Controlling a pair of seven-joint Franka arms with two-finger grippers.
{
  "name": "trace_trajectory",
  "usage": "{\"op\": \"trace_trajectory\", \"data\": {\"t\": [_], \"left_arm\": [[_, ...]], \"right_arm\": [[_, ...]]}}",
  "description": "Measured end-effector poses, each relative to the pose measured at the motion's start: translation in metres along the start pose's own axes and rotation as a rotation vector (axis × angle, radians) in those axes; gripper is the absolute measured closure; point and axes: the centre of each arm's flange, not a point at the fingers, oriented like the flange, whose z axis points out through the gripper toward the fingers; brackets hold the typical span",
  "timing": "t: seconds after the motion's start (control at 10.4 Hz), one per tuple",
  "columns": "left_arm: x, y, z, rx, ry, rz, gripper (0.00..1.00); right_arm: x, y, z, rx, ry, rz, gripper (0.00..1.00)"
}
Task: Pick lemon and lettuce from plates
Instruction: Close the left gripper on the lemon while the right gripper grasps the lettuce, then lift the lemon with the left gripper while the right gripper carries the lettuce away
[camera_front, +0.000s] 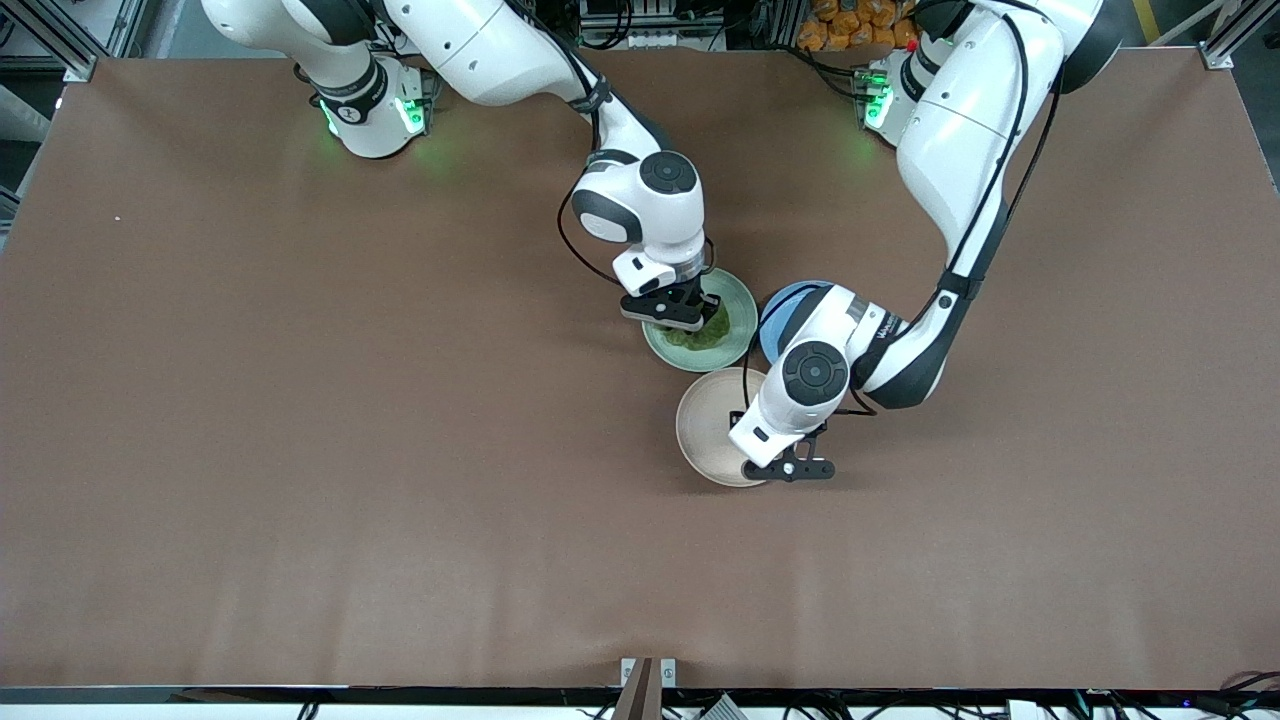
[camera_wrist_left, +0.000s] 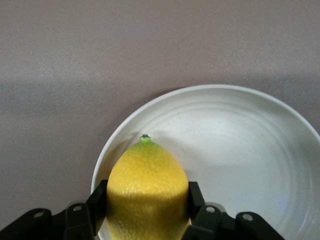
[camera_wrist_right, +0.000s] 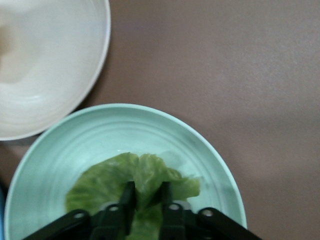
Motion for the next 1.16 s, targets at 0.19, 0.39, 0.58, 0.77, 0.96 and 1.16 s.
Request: {"op": "trace_trajectory", "data": {"t": [0.19,0.39,0.58,0.77,0.96,1.16], "left_arm": [[0.001,-0.001,0.000,-0.001,0.003,-0.008,0.33],[0.010,-0.004,-0.012,-0.011,0.031,-0.021,0.33],[0.022,-0.019,-0.039,-0.021,0.066,-0.054,0.33],[0.020,-0.037,-0.065,-0.015,0.077,-0.090,0.33],[0.004,-0.063,-0.079,0.010,0.062,-0.111,0.33],[-0.013,-0.103,-0.081,0.036,0.038,-0.136,0.33]], "right_arm": [[0.006,-0.009,-0.010,0.022,0.011,0.005,0.97],[0.015,-0.016,-0.024,-0.010,0.020,0.014,0.97],[0.036,-0.020,-0.068,-0.077,0.032,0.007,0.97],[0.074,-0.010,-0.137,-0.089,-0.012,-0.008,0.97],[0.141,0.029,-0.212,-0.085,-0.082,-0.024,0.97],[0.218,0.102,-0.266,-0.097,-0.175,-0.058,0.97]]}}
